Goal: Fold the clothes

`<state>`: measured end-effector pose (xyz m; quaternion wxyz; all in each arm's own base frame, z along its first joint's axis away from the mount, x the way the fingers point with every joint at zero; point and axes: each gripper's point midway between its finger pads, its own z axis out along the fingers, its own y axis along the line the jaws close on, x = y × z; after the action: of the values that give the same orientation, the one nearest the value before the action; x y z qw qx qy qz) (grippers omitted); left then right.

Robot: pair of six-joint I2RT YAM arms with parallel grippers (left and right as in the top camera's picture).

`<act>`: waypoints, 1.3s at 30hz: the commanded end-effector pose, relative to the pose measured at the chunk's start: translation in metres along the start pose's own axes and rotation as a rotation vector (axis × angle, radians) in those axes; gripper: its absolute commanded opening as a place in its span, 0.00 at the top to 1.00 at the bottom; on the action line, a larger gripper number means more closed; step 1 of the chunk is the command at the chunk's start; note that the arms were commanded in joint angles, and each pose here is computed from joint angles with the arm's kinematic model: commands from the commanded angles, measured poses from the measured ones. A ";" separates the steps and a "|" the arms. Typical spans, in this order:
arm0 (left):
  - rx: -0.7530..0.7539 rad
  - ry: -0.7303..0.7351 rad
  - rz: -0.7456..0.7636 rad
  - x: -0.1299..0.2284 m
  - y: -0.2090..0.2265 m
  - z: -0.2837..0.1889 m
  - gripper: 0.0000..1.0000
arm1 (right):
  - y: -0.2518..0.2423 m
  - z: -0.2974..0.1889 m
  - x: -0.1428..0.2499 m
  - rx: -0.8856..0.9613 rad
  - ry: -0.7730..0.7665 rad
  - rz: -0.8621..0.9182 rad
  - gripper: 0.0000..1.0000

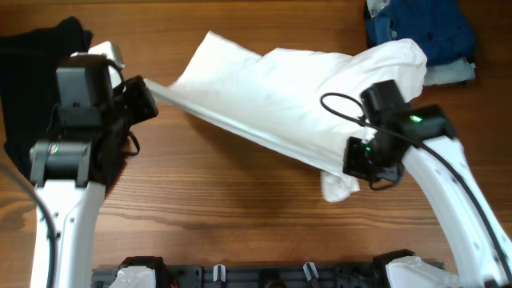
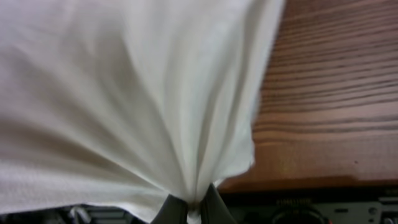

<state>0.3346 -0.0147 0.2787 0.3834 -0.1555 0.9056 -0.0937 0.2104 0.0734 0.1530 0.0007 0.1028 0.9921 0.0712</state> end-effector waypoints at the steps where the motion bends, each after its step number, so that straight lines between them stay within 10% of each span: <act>1: -0.037 -0.014 -0.015 -0.005 0.007 -0.006 0.96 | 0.014 -0.017 -0.018 -0.053 -0.068 -0.099 0.96; 13: -0.158 0.283 -0.019 0.043 0.030 0.093 0.96 | 0.056 0.121 -0.166 -0.052 -0.089 -0.228 0.94; 19: -0.176 0.329 -0.019 0.053 0.034 0.112 0.96 | 0.066 0.085 -0.218 -0.090 -0.226 -0.214 0.28; 39: -0.188 0.310 -0.016 0.049 0.036 0.113 0.96 | 0.056 0.140 -0.117 0.054 0.081 -0.241 0.45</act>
<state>0.3737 -0.0081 0.1525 0.2118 -0.1738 0.9609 -0.0401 0.3332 0.1227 0.0274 -0.0545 -0.0333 0.9963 0.0567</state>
